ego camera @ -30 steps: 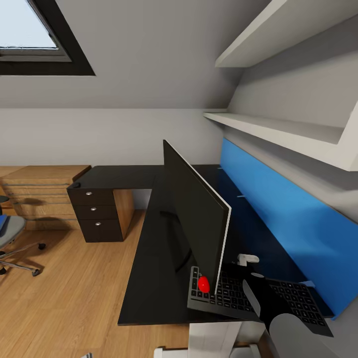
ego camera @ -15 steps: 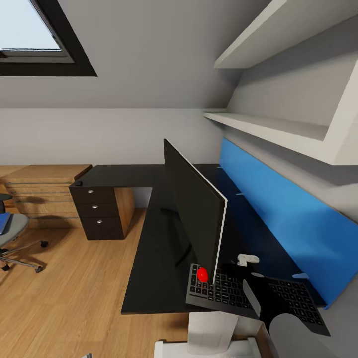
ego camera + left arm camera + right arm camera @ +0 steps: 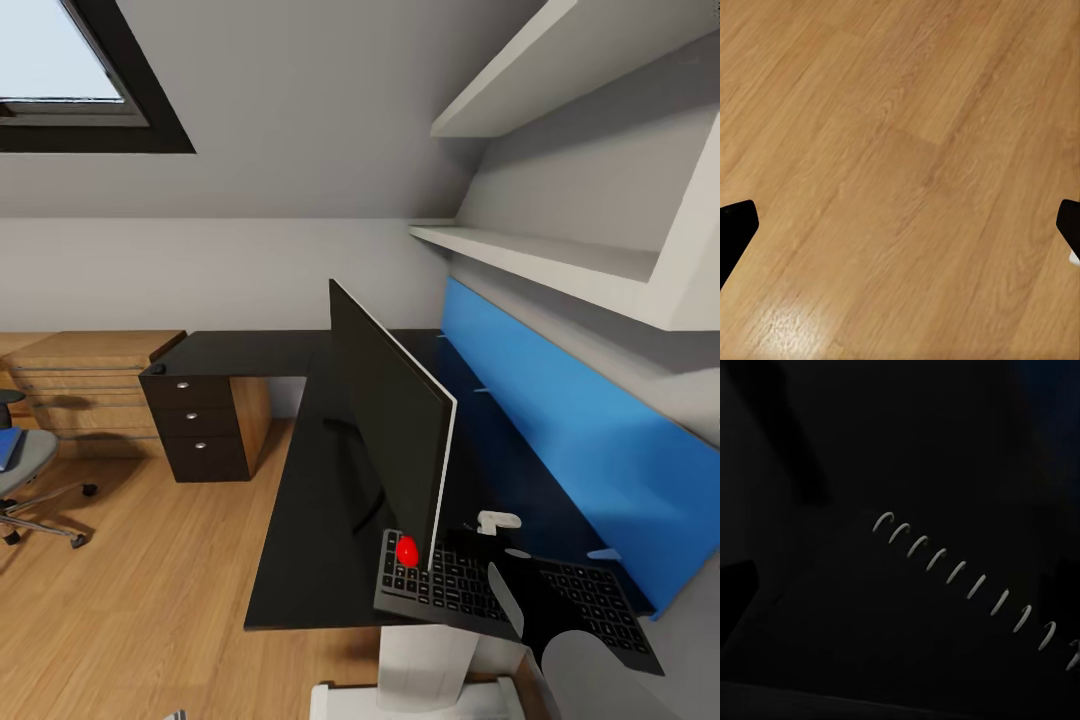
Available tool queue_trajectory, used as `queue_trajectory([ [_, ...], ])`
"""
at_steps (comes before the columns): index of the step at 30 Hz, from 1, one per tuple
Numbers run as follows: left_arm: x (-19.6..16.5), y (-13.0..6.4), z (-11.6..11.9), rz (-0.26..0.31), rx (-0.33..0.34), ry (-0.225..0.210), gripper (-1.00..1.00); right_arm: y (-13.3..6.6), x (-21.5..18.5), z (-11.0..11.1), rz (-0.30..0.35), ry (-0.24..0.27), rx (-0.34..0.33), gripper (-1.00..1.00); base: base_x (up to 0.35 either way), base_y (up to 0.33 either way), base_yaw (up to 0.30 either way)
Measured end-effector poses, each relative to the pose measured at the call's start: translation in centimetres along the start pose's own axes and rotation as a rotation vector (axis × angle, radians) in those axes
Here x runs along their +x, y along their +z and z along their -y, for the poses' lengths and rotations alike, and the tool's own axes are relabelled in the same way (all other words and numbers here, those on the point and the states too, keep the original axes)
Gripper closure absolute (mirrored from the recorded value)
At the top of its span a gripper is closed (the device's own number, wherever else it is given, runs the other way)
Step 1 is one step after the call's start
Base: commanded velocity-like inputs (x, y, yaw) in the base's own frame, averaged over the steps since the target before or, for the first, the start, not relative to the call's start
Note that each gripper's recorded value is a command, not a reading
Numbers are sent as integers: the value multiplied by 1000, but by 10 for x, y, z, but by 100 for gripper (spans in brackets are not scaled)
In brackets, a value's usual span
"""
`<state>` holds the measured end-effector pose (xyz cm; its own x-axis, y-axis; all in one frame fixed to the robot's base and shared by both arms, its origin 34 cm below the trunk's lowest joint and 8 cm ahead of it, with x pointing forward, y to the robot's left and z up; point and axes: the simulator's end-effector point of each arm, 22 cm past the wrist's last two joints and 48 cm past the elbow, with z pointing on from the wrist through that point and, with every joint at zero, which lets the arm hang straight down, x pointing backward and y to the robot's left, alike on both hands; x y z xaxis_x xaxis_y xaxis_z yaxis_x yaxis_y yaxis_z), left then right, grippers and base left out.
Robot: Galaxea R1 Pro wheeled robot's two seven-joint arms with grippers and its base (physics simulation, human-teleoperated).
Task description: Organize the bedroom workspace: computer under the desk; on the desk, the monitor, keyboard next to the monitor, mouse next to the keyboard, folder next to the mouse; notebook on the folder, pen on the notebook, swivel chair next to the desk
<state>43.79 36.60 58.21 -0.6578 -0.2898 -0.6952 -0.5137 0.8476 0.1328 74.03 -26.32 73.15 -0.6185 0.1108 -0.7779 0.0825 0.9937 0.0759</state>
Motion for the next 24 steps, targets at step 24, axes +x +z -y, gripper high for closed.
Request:
queue_trajectory([
  [24,11,-2,5,-17,17,33,-100,0,0,1,4,4,5,-100,-2,0,0],
])
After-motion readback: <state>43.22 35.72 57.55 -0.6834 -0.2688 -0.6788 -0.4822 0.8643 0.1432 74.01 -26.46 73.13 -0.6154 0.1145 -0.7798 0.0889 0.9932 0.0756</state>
